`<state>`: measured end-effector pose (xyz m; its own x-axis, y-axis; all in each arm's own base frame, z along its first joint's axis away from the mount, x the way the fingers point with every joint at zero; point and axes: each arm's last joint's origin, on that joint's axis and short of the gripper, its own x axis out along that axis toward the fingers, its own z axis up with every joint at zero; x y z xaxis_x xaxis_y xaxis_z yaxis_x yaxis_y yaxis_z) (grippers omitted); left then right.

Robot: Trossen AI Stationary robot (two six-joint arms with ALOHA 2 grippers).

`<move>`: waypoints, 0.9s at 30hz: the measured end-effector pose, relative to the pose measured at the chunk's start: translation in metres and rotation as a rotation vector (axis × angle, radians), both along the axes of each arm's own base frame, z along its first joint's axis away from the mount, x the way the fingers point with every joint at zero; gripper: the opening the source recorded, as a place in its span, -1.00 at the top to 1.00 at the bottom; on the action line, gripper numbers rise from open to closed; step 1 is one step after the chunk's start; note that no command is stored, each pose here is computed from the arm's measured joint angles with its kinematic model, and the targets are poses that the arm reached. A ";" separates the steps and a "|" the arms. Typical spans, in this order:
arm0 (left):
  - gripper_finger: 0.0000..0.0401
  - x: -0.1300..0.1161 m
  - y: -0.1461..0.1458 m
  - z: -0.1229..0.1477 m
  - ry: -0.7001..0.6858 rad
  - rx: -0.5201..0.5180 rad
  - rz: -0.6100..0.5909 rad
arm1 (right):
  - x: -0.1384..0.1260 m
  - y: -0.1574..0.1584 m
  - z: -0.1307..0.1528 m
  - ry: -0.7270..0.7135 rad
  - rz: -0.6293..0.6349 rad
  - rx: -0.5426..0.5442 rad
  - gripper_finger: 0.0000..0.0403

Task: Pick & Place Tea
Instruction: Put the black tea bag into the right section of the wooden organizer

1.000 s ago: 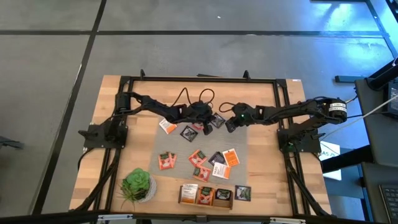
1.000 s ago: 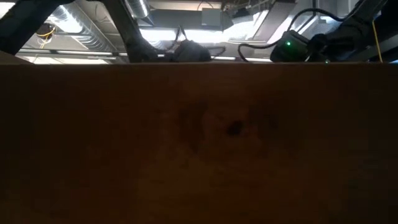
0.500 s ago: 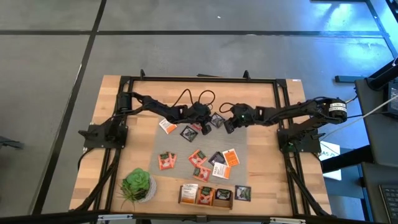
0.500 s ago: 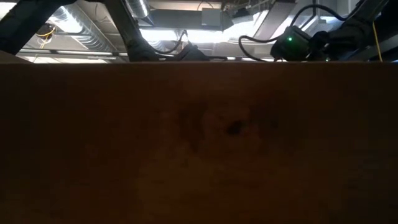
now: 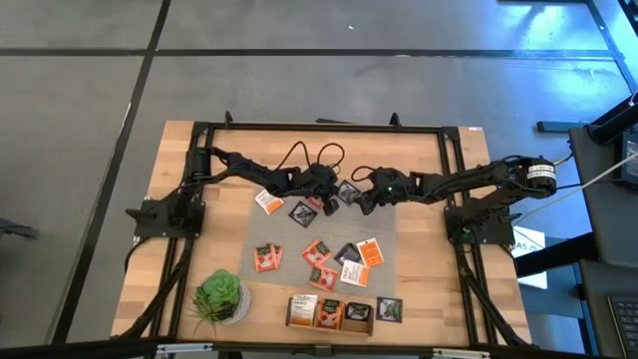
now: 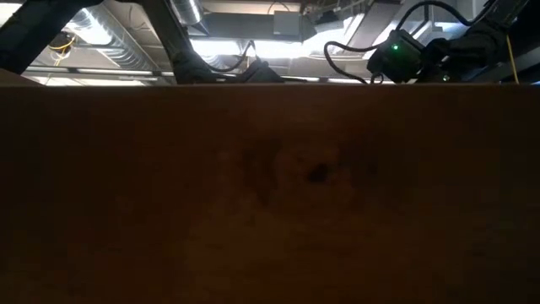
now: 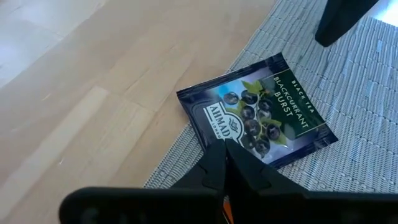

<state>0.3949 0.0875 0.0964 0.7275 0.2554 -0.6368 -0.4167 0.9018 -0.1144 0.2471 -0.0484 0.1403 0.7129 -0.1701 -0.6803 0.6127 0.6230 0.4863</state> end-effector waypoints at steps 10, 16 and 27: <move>0.99 0.000 0.000 0.000 -0.003 -0.017 0.010 | 0.004 0.001 -0.017 0.030 -0.098 0.114 -0.35; 0.99 0.000 -0.001 -0.001 -0.003 -0.019 0.007 | 0.014 -0.001 -0.028 0.016 -0.104 0.112 -0.35; 0.99 -0.001 -0.001 -0.001 0.000 -0.022 0.006 | 0.030 -0.007 -0.023 0.013 -0.056 0.060 -0.35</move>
